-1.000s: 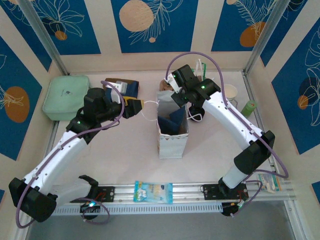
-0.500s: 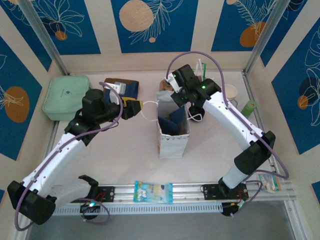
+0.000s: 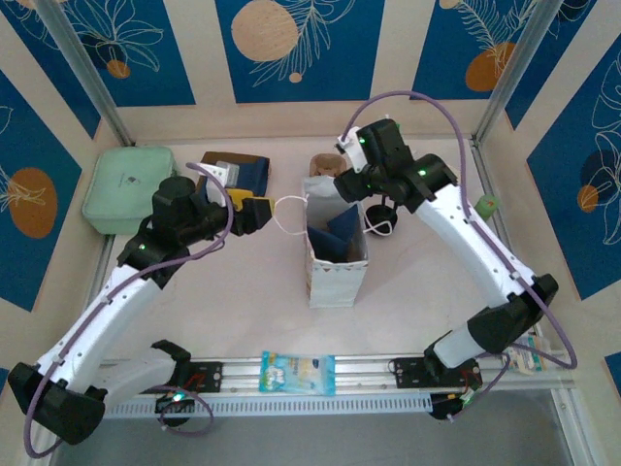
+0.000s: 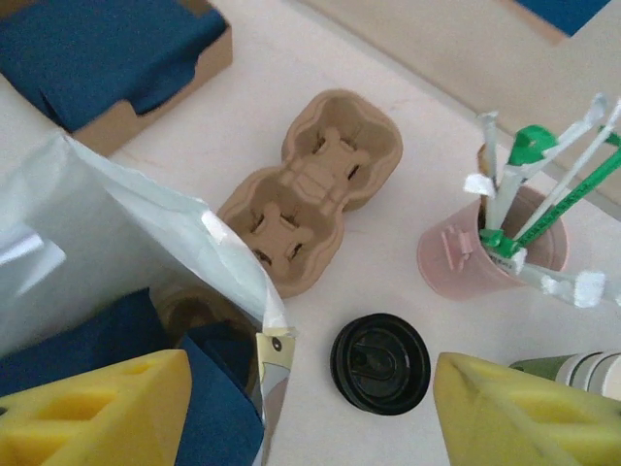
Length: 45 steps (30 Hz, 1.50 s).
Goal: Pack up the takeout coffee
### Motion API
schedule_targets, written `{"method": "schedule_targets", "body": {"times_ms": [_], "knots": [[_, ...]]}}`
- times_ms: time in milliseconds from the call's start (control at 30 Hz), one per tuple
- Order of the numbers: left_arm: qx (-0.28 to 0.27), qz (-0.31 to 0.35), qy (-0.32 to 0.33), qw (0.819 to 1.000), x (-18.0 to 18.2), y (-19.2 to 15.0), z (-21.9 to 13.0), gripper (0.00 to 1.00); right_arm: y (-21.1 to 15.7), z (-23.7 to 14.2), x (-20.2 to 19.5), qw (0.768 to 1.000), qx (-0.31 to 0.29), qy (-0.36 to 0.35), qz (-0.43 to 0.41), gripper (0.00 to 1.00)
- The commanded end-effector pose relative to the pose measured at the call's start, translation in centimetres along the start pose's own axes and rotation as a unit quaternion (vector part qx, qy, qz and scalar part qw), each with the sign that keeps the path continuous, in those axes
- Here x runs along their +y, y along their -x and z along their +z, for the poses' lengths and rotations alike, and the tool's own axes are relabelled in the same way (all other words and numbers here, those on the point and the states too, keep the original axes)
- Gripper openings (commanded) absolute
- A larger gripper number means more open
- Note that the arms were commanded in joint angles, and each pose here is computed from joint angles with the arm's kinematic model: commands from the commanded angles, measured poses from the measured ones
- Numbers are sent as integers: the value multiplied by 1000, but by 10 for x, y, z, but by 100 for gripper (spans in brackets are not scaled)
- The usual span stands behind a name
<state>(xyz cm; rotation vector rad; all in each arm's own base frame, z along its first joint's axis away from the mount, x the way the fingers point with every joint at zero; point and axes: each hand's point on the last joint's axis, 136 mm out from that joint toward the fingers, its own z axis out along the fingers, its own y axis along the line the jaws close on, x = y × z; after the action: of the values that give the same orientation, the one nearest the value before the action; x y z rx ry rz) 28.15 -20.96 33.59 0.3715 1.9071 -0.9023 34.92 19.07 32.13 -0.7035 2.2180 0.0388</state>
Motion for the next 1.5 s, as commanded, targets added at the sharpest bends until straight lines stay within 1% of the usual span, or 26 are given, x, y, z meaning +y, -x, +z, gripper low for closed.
{"method": "schedule_targets", "body": {"times_ms": [0, 167, 333, 433, 567, 767, 900, 1100, 1233, 1400, 1433, 1467], "knots": [[-19, 25, 34, 999, 8, 8, -13, 80, 12, -27, -4, 998, -51, 16, 38, 69], [-35, 43, 77, 995, 21, 7, -24, 85, 3, -46, -19, 993, -82, 10, 79, 72], [-49, 56, 133, 988, 41, 2, -34, 97, -10, -62, -39, 985, -119, -8, 126, 73], [-57, 63, 164, 983, 52, -2, -40, 100, -22, -66, -51, 979, -127, -26, 156, 75], [-73, 69, 198, 975, 65, -7, -50, 100, -41, -65, -60, 972, -132, -43, 189, 75], [-117, 77, 236, 962, 84, -17, -60, 100, -73, -59, -68, 964, -126, -60, 226, 76], [-116, 81, 266, 954, 98, -26, -63, 100, -91, -56, -69, 963, -122, -70, 230, 76], [-105, 91, 295, 945, 113, -41, -64, 100, -116, -55, -72, 958, -151, -100, 221, 77], [-100, 96, 315, 939, 122, -50, -66, 100, -134, -55, -77, 952, -152, -130, 233, 78], [-99, 115, 328, 932, 129, -57, -68, 100, -155, -50, -81, 946, -135, -157, 250, 82], [-97, 117, 333, 931, 131, -58, -69, 100, -159, -49, -81, 945, -132, -159, 254, 86], [-97, 118, 337, 929, 132, -59, -69, 100, -161, -47, -81, 944, -131, -160, 257, 96]]}}
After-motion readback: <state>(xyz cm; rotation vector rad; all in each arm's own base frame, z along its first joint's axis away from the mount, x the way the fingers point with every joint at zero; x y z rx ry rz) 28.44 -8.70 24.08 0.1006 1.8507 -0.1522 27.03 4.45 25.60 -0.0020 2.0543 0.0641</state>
